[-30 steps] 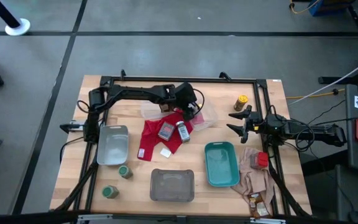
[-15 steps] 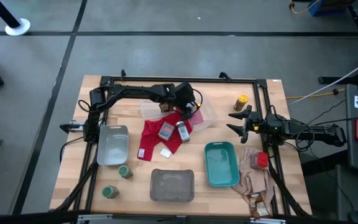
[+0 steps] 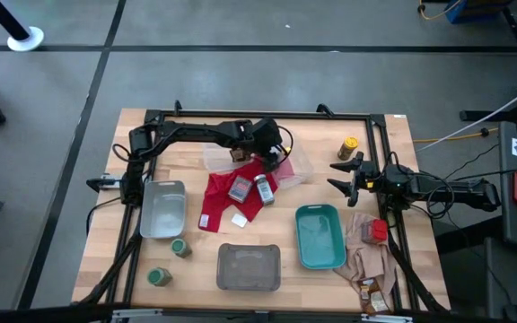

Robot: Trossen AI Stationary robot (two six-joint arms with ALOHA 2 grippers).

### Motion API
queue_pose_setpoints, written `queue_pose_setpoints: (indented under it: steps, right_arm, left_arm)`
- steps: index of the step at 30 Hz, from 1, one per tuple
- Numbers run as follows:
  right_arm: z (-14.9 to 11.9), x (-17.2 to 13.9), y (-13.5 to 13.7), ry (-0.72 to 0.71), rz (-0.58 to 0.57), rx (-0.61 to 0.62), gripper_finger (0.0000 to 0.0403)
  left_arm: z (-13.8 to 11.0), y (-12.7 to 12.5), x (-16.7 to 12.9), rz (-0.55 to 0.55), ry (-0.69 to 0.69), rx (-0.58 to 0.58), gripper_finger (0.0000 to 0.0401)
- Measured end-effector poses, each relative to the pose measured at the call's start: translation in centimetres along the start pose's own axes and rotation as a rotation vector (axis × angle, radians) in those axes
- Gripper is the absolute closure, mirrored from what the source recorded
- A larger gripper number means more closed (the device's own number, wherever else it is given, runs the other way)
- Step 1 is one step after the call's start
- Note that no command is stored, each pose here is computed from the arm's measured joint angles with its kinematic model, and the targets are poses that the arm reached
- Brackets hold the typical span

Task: Sort spices by type
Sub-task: Put the left white seasoning bottle into the right transparent bin, then put the yellow seasoning bottle into the black transparent bin

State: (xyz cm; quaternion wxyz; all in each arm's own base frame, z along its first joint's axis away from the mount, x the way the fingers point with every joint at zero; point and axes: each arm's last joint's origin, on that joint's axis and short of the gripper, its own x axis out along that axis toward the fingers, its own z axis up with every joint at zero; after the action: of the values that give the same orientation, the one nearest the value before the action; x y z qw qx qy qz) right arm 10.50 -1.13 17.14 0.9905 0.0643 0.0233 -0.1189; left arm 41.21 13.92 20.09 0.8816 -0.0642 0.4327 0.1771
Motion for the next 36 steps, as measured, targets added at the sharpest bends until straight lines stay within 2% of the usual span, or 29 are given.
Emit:
queue_pose_setpoints:
  steps: [6,13,19,27,32,36]
  right_arm:
    - [0.0,0.0,0.0,0.000,0.000,0.000,0.0139]
    - [0.0,0.0,0.0,-0.002,0.000,0.001,0.0139]
    - [0.1,0.0,-0.1,-0.012,-0.035,0.059,0.0139]
    - [0.3,0.0,-0.3,-0.034,-0.106,0.087,0.0139]
    - [1.7,-0.3,-0.2,-0.076,-0.119,0.096,0.0139]
    - [2.6,-0.5,-0.1,-0.102,-0.116,0.099,0.0139]
  left_arm:
    - [0.0,0.1,0.0,0.051,-0.001,-0.027,0.0161]
    - [0.0,0.1,-0.1,0.054,-0.001,-0.026,0.0159]
    - [0.9,0.2,-0.8,0.053,-0.020,-0.024,0.0159]
    - [2.3,0.3,-2.2,0.053,0.005,0.072,0.0159]
    - [3.1,0.3,-3.4,0.051,0.042,0.148,0.0159]
    - [3.4,0.4,-4.4,0.050,0.057,0.155,0.0163]
